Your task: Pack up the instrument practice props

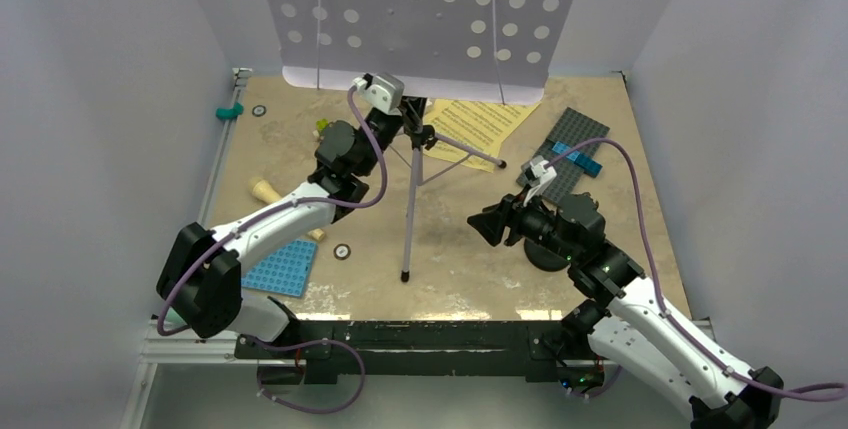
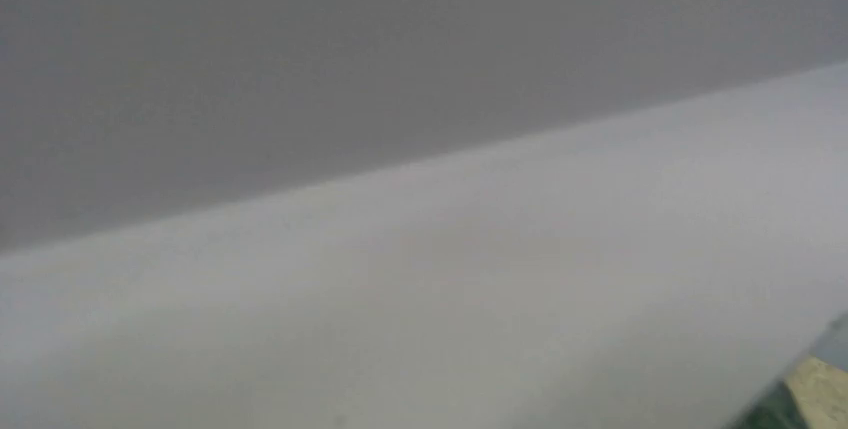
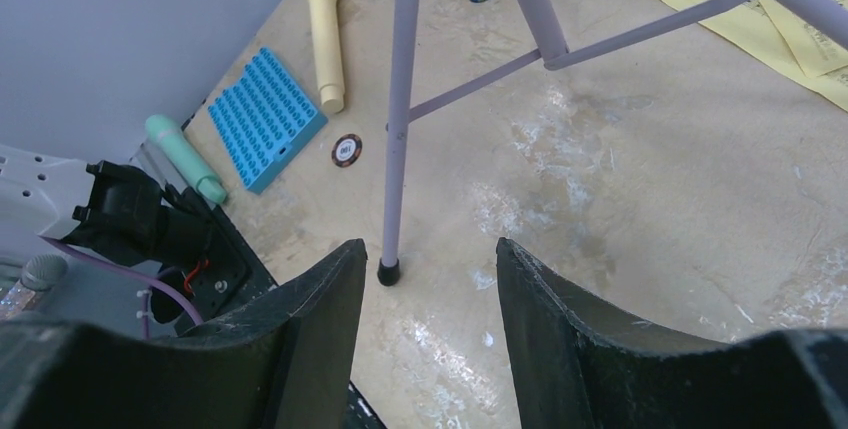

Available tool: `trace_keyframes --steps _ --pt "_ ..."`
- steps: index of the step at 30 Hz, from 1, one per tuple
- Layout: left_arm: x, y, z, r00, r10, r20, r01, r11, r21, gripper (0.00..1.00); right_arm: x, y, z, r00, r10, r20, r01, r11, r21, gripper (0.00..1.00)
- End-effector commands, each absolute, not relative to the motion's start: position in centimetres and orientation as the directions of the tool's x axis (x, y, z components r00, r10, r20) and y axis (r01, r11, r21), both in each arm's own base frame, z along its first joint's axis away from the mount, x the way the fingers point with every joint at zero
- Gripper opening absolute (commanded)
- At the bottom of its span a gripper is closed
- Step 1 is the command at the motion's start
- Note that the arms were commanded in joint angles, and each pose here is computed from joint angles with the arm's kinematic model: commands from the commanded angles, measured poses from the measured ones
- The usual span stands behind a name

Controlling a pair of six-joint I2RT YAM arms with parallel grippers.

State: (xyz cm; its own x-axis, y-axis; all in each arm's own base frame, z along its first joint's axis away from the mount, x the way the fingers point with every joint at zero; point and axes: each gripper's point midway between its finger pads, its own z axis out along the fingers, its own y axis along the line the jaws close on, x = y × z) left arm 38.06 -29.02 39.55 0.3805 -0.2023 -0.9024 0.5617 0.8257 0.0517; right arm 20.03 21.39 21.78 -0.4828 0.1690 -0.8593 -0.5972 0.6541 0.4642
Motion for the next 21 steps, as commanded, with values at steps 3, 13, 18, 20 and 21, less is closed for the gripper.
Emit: trace_keyframes --steps 3,13,18,20,21 --pt "33.8 -27.6 44.7 0.418 -0.299 -0.858 0.672 0.737 0.07 0.0 19.7 21.4 24.1 -0.432 0.179 -0.884 -0.637 0.633 0.44 0.55" --pt "31.1 -26.4 41.1 0.298 -0.354 -0.886 0.728 0.685 -0.029 0.0 19.8 23.4 25.1 -0.496 0.209 -0.843 -0.646 0.56 0.519 0.58" --pt "30.4 -25.8 39.1 0.265 -0.371 -0.89 0.723 0.687 -0.071 0.0 20.6 25.8 26.8 -0.586 0.276 -0.762 -0.611 0.467 0.639 0.66" --pt "30.1 -25.6 38.4 0.255 -0.372 -0.893 0.721 0.688 -0.08 0.0 21.1 27.0 27.4 -0.625 0.276 -0.73 -0.598 0.432 0.675 0.68" --pt "29.8 -25.4 38.4 0.257 -0.374 -0.891 0.721 0.688 -0.081 0.0 21.4 27.6 27.8 -0.64 0.273 -0.718 -0.594 0.417 0.688 0.69"
